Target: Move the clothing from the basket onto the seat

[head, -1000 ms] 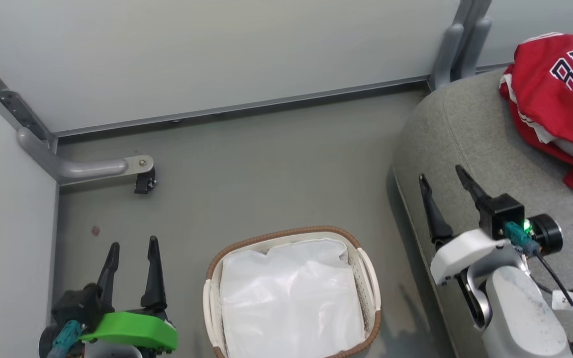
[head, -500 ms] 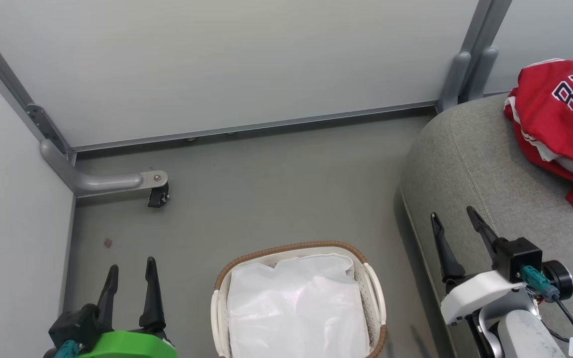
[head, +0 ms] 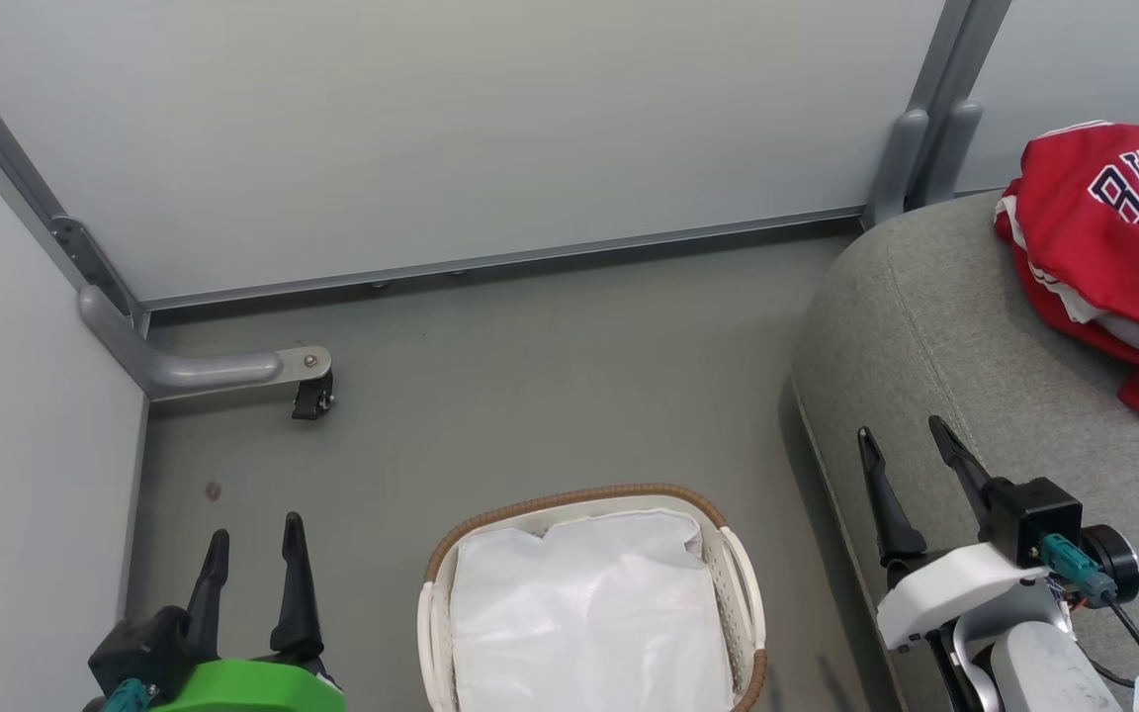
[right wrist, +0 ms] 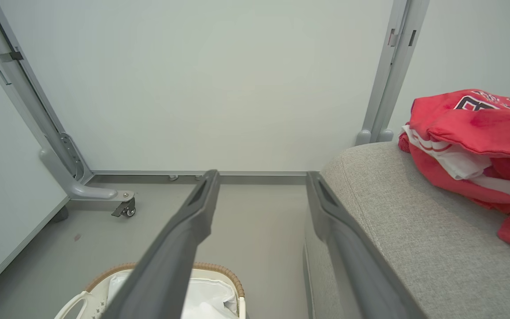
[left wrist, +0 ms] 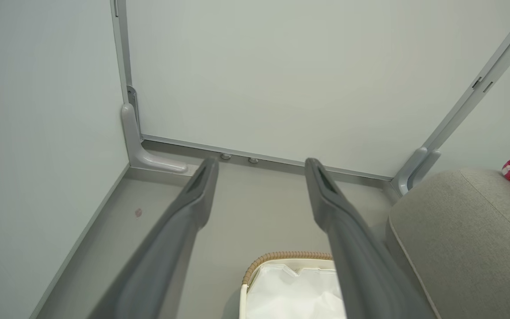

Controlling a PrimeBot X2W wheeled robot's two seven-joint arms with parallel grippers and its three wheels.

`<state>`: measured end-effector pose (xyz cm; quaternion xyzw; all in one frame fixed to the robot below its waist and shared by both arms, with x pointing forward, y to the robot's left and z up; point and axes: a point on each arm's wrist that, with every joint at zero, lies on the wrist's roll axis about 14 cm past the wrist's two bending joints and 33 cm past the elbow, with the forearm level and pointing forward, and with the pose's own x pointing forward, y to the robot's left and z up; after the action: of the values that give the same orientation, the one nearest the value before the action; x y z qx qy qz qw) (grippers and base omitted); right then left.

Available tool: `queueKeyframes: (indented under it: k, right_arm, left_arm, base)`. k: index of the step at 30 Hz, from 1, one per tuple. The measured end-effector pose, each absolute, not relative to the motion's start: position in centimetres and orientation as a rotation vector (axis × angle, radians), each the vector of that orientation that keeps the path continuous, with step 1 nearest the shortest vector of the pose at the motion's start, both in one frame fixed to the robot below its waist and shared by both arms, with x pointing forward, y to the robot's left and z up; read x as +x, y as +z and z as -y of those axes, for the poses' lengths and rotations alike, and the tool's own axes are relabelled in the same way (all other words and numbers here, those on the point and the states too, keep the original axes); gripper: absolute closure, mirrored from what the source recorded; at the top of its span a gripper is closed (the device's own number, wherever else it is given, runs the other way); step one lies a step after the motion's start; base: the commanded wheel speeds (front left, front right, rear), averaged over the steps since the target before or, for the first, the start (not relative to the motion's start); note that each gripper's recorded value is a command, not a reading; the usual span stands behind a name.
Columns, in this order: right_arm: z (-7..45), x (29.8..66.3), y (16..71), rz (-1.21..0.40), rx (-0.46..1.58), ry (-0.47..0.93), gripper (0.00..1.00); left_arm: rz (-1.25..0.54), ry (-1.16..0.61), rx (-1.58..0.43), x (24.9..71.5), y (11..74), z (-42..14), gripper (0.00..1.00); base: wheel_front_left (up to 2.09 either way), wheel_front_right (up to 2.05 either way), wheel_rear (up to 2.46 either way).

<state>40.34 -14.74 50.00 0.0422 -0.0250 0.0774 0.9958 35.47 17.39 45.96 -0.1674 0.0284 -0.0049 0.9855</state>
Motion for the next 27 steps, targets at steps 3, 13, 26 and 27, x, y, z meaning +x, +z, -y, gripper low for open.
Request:
queueKeyframes:
  k: [3, 13, 26, 27]
  right_arm:
    - [14.8, 40.3, 50.1, 0.052, 0.087, 0.154, 0.0]
    - [14.7, 39.5, 48.1, -0.01, 0.112, 0.145, 1.0]
    - [16.1, 39.4, 47.6, -0.055, 0.34, 0.069, 1.0]
    - [16.2, 39.4, 47.6, -0.055, 0.36, 0.064, 1.0]
  left_arm:
    - [-0.051, -0.005, -0.338, 35.5, 46.1, -17.6, 0.0]
    - [-0.094, 0.002, -0.343, 35.1, 44.8, -17.4, 1.0]
    - [-0.132, 0.067, -0.533, 35.0, 44.2, -18.4, 1.0]
    - [-0.135, 0.071, -0.548, 35.0, 44.2, -18.4, 1.0]
  base:
    - [0.0, 0.0, 0.0]
    - [0.0, 0.0, 0.0]
    - [0.0, 0.0, 0.0]
    - [0.0, 0.0, 0.0]
